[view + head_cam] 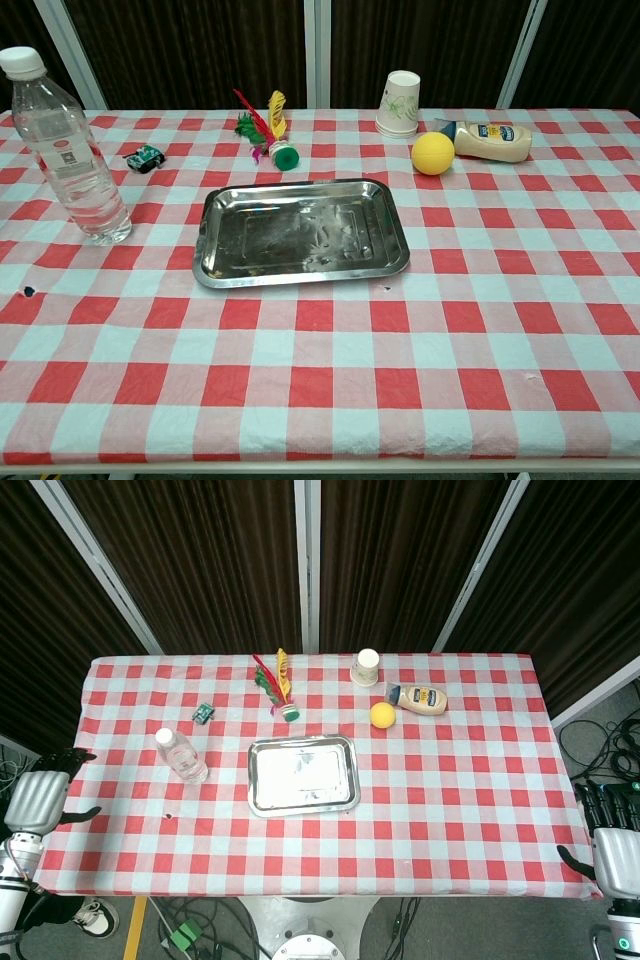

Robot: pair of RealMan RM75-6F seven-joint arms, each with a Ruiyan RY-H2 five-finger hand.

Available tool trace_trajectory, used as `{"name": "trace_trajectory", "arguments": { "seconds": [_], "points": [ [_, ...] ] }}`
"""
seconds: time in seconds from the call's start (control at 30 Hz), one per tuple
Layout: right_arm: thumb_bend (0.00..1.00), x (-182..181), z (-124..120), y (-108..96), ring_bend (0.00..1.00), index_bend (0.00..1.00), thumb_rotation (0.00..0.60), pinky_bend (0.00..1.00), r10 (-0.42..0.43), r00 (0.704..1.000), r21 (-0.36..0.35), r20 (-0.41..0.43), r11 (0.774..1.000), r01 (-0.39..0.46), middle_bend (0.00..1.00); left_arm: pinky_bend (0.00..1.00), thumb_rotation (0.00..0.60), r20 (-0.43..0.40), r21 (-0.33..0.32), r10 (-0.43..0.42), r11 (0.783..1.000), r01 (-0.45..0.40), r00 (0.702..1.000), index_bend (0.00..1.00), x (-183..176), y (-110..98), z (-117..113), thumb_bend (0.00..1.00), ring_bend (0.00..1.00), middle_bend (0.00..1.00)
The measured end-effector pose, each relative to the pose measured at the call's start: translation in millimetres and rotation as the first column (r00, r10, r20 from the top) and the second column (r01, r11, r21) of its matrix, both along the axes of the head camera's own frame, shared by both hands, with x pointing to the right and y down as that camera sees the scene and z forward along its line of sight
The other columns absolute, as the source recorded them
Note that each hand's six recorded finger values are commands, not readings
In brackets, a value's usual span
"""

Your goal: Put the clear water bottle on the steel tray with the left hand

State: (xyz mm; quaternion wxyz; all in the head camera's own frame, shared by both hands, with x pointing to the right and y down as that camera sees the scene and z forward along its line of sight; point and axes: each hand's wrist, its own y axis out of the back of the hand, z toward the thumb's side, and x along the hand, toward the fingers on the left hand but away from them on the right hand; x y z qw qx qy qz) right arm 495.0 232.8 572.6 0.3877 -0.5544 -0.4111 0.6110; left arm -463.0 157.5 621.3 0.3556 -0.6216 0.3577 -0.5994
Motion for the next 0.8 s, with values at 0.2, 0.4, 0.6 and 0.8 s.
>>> {"name": "trace_trajectory", "arguments": {
  "seconds": [0.2,0.4,0.6,0.8],
  "points": [
    [0.10,0,0,-1,0.00,0.00,0.600,0.00,0.000,1.000,0.001,0.003,1.000,0.000,0.04,0.22,0.583,-0.046,0.029,-0.024,0.999,0.025,0.999,0.27,2,-1,3,0.04,0.18,0.28],
    [0.10,2,3,0,0.00,0.00,0.600,0.00,0.009,1.000,-0.008,0.012,1.000,-0.009,0.04,0.22,0.600,-0.153,0.046,-0.088,0.994,0.096,0.984,0.25,10,-4,2,0.03,0.18,0.28],
    [0.10,8,6,1,0.00,0.00,0.600,0.00,0.031,0.999,-0.023,0.015,0.999,-0.030,0.04,0.22,0.600,-0.379,-0.014,-0.266,0.959,0.282,0.886,0.21,20,-4,14,0.01,0.18,0.26],
    [0.10,9,7,-1,0.00,0.00,0.600,0.00,0.031,0.999,-0.023,0.020,0.999,-0.031,0.04,0.22,0.600,-0.618,-0.158,-0.443,0.879,0.449,0.649,0.17,48,-4,50,0.00,0.17,0.22]
  ]
}}
